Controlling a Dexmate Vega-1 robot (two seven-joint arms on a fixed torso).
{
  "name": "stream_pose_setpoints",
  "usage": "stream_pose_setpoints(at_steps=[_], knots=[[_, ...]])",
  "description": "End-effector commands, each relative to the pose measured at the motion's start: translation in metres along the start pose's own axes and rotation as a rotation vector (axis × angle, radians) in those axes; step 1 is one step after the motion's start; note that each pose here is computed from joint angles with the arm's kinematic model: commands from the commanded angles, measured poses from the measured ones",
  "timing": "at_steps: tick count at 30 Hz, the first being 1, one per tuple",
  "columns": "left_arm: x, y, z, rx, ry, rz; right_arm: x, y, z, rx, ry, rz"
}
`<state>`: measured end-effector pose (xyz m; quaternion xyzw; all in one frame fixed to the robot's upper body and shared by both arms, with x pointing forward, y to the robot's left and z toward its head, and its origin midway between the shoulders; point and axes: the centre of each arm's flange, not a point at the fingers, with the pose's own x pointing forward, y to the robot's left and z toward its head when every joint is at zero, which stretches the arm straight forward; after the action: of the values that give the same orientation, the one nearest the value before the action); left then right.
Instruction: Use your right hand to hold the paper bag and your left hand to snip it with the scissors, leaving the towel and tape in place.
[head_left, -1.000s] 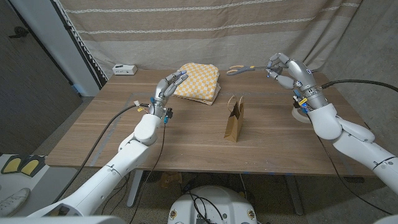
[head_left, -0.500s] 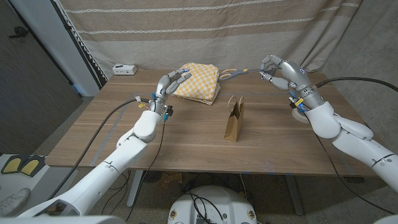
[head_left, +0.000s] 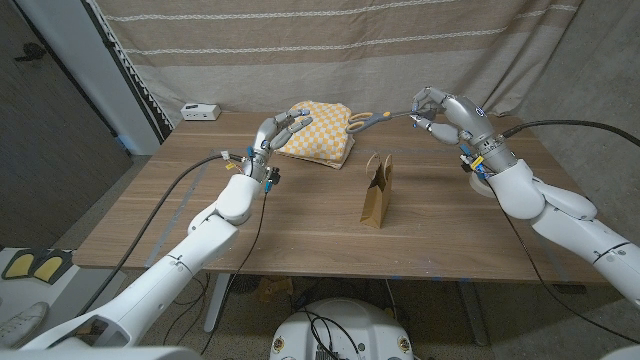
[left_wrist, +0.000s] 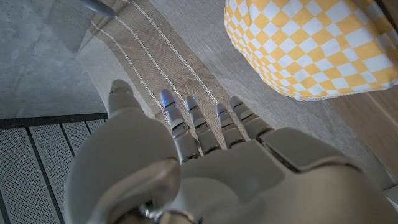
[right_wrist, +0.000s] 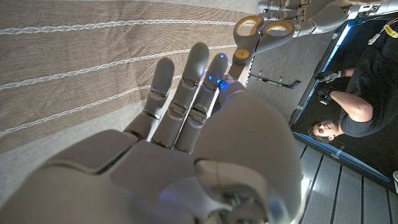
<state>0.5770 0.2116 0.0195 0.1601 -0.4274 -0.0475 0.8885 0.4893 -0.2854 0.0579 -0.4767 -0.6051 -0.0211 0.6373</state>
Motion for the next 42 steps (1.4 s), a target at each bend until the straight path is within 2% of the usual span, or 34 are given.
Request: stream_pose_setpoints(at_steps=[1, 15, 32, 42], knots=[[0.003, -0.005, 0.003, 0.016, -0.023, -0.026, 0.010, 0.004, 0.005, -0.001, -0.054, 0.024], [0.004, -0.015, 0.010, 0.043, -0.042, -0.063, 0.011, 0.012, 0.003, 0.013, -0.043, 0.049], [0.006, -0.022, 0.017, 0.045, -0.074, -0.093, 0.011, 0.015, 0.000, 0.015, -0.033, 0.073], [0.009, -0.023, 0.017, 0.046, -0.074, -0.126, 0.015, 0.015, -0.001, 0.006, -0.053, 0.095]])
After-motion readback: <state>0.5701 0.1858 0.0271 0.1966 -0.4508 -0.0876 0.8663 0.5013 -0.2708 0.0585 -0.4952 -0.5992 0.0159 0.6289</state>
